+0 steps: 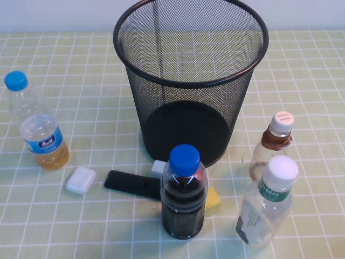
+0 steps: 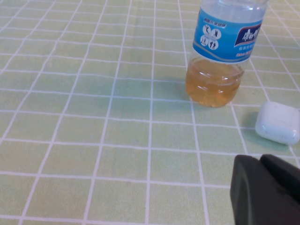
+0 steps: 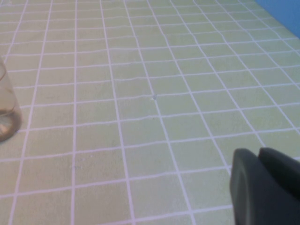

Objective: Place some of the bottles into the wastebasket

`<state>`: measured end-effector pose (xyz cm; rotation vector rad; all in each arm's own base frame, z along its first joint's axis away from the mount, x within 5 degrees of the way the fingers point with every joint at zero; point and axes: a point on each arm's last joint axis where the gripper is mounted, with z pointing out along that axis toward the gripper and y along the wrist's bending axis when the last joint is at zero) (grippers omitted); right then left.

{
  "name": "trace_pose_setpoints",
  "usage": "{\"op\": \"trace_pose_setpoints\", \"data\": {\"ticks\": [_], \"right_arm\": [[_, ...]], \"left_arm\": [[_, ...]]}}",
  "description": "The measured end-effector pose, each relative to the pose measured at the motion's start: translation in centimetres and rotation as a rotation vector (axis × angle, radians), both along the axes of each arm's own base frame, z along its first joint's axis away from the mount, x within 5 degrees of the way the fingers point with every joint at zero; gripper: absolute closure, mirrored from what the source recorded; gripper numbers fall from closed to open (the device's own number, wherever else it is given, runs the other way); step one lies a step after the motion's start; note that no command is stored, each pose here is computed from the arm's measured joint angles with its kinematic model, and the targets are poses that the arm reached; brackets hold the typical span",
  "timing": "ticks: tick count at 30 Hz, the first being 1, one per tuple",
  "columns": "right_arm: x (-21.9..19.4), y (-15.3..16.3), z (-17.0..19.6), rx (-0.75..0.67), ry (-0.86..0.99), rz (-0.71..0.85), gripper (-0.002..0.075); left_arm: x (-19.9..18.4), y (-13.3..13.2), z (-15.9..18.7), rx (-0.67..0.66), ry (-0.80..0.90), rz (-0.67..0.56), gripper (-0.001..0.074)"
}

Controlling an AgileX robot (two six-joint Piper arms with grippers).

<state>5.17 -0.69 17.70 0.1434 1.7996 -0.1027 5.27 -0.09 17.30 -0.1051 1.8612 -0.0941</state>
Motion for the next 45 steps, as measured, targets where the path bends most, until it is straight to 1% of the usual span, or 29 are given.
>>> {"op": "trace_pose_setpoints", "data": {"ticks": [18, 22, 27, 29, 32, 34, 39, 45], "right_arm": [[0.0, 0.0, 0.0, 0.002, 0.000, 0.000, 0.0726], [0.1, 0.0, 0.3, -0.002, -0.032, -0.002, 0.0726], [0.2, -0.2, 1.9, -0.029, -0.205, -0.016, 0.0726], [0.2, -0.3, 3.0, -0.047, -0.330, -0.027, 0.0726], [-0.4, -0.4, 5.2, -0.056, -0.579, -0.047, 0.0726], [-0.8, -0.4, 6.1, -0.066, -0.686, -0.053, 0.0726], [-1.5, -0.4, 7.3, -0.086, -0.839, -0.066, 0.0726], [-2.7, -0.8, 8.6, -0.020, -1.041, -0.101, 0.0726]], "left_arm": [[0.0, 0.0, 0.0, 0.000, 0.000, 0.000, 0.0741], [0.0, 0.0, 0.0, 0.000, 0.000, 0.000, 0.0741], [0.0, 0.0, 0.0, 0.000, 0.000, 0.000, 0.0741], [0.0, 0.0, 0.0, 0.000, 0.000, 0.000, 0.0741], [0.0, 0.0, 0.0, 0.000, 0.000, 0.000, 0.0741], [0.0, 0.0, 0.0, 0.000, 0.000, 0.000, 0.0741], [0.0, 0.0, 0.0, 0.000, 0.000, 0.000, 0.0741], [0.0, 0.0, 0.0, 0.000, 0.000, 0.000, 0.0741]]}}
